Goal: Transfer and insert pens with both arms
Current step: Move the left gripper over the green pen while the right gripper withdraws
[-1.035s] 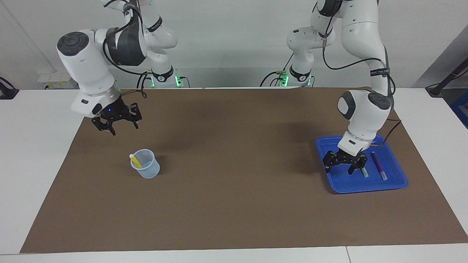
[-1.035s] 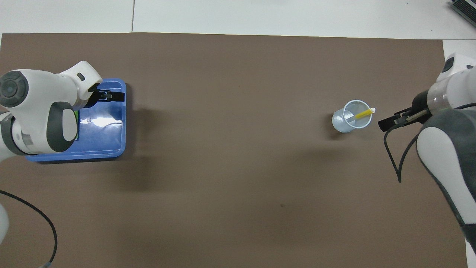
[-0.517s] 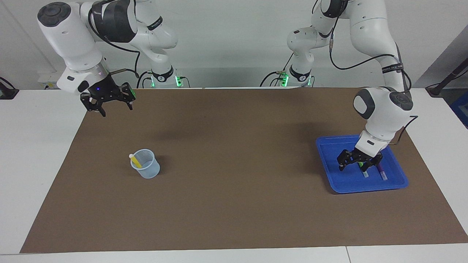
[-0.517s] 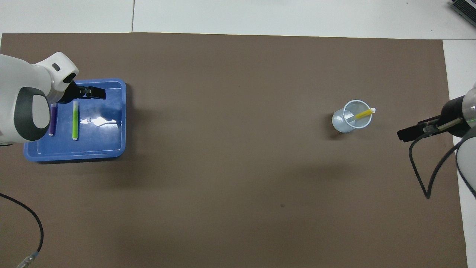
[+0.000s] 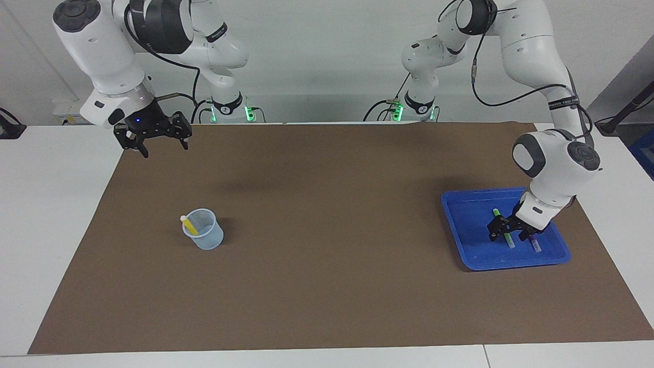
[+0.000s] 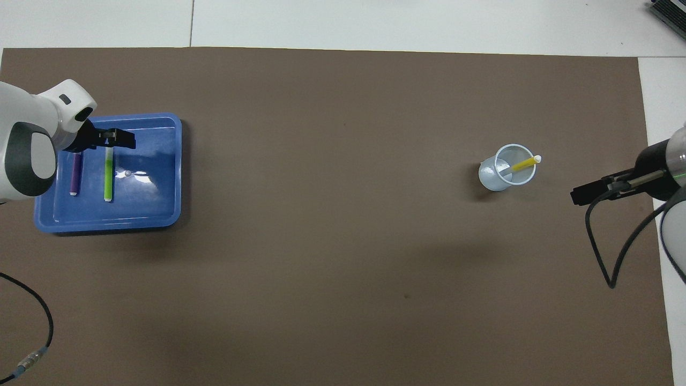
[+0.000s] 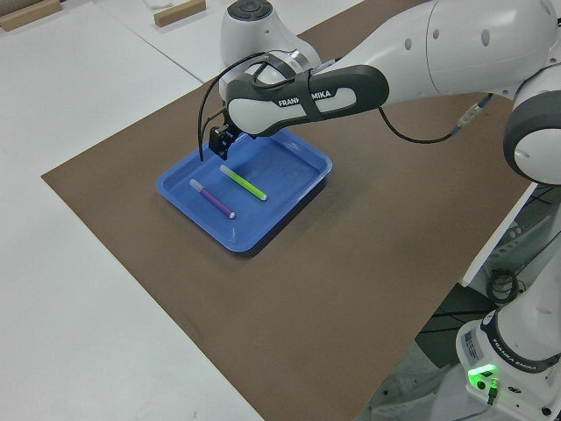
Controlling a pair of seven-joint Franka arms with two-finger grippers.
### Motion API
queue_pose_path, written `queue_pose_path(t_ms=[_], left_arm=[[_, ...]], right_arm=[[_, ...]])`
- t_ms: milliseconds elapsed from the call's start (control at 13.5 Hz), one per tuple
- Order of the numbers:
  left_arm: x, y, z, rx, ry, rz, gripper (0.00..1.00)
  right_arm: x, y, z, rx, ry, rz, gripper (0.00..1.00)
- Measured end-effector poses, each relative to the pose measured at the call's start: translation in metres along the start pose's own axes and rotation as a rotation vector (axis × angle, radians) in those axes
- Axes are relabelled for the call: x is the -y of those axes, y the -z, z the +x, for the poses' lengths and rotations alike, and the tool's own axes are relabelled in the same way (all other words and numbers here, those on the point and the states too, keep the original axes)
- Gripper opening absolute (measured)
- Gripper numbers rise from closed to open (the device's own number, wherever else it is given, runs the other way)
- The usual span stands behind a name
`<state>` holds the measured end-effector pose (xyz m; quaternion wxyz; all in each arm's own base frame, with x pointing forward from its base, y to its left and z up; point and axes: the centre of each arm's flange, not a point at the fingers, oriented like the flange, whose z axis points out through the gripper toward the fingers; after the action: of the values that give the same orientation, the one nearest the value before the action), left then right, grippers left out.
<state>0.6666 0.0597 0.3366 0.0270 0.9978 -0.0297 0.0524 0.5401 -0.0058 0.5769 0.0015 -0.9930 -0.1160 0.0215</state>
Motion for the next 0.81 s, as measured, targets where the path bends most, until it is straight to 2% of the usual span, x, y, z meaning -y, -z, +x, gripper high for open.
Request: queue_pose_path(t_ms=[222, 517, 665, 813], left_arm=[[0.009, -0.009, -0.007, 0.028, 0.015, -0.003, 0.92], [0.021, -0.013, -0.013, 0.04, 0.034, -0.003, 0.9], [0.02, -0.019, -0.017, 0.051, 0.032, -0.005, 0.68], [0.02, -0.027, -0.022, 0.056, 0.034, -0.006, 0.66]], right_arm=[[-0.001, 0.001, -0.002, 0.006, -0.024, 0.001, 1.0], [-0.003, 0.001, -0.003, 0.008, -0.038, 0.002, 1.0], [-0.004, 0.001, -0.004, 0.012, -0.041, 0.003, 1.0], [-0.005, 0.0, -0.004, 0.014, -0.042, 0.004, 1.0]])
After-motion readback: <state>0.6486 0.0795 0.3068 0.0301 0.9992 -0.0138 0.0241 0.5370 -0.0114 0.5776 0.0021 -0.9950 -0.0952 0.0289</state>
